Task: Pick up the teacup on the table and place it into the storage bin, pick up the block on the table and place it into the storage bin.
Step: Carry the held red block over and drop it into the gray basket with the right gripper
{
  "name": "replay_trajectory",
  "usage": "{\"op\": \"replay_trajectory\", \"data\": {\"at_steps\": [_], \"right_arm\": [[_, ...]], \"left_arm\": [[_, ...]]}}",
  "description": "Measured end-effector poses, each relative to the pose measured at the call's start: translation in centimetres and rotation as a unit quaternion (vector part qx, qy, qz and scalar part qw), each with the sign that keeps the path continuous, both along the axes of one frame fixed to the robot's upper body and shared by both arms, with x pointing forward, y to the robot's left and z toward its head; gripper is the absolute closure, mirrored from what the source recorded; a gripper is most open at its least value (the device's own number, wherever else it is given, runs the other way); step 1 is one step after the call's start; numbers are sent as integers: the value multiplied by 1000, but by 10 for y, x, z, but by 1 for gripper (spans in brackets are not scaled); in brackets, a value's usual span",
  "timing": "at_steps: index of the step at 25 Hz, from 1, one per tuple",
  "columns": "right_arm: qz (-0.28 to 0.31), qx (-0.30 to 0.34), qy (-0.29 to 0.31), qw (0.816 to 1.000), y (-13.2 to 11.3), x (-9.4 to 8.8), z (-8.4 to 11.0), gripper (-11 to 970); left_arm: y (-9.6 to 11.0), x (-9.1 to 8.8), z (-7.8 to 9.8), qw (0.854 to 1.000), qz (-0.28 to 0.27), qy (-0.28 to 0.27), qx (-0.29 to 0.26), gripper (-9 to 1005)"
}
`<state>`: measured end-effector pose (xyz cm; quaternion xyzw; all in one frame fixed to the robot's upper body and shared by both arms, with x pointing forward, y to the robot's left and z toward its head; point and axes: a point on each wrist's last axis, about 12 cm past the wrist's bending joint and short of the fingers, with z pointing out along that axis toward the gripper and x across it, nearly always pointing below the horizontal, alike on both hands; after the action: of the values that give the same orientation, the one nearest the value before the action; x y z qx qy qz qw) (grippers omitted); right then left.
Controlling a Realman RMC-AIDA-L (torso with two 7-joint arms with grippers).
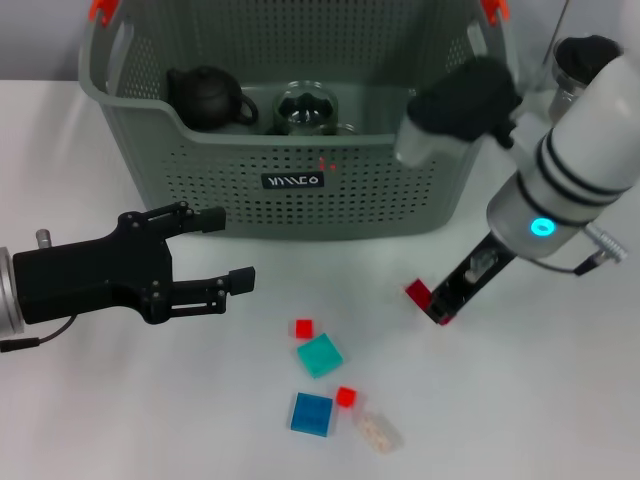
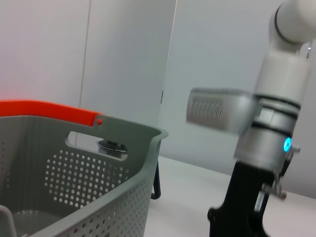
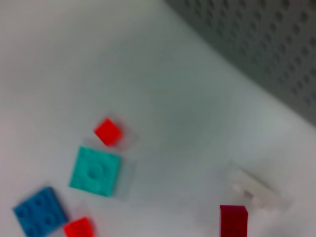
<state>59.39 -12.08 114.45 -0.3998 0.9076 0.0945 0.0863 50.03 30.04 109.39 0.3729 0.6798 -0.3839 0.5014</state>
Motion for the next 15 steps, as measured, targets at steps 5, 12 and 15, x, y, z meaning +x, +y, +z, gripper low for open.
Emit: {"op": "replay_trajectory", "data": {"at_steps": [5, 12, 15], "right_arm": [[17, 44, -26, 999, 1, -6, 42, 755], [58, 163, -106, 979, 5, -5, 125, 753], [59, 195, -161, 966, 8, 11, 147, 752]], "left_arm": [[2, 0, 0, 1000, 5, -1, -3, 136], [4, -1, 1, 1000, 9, -2, -7, 136], [3, 0, 2, 1000, 8, -3, -7, 136]]}}
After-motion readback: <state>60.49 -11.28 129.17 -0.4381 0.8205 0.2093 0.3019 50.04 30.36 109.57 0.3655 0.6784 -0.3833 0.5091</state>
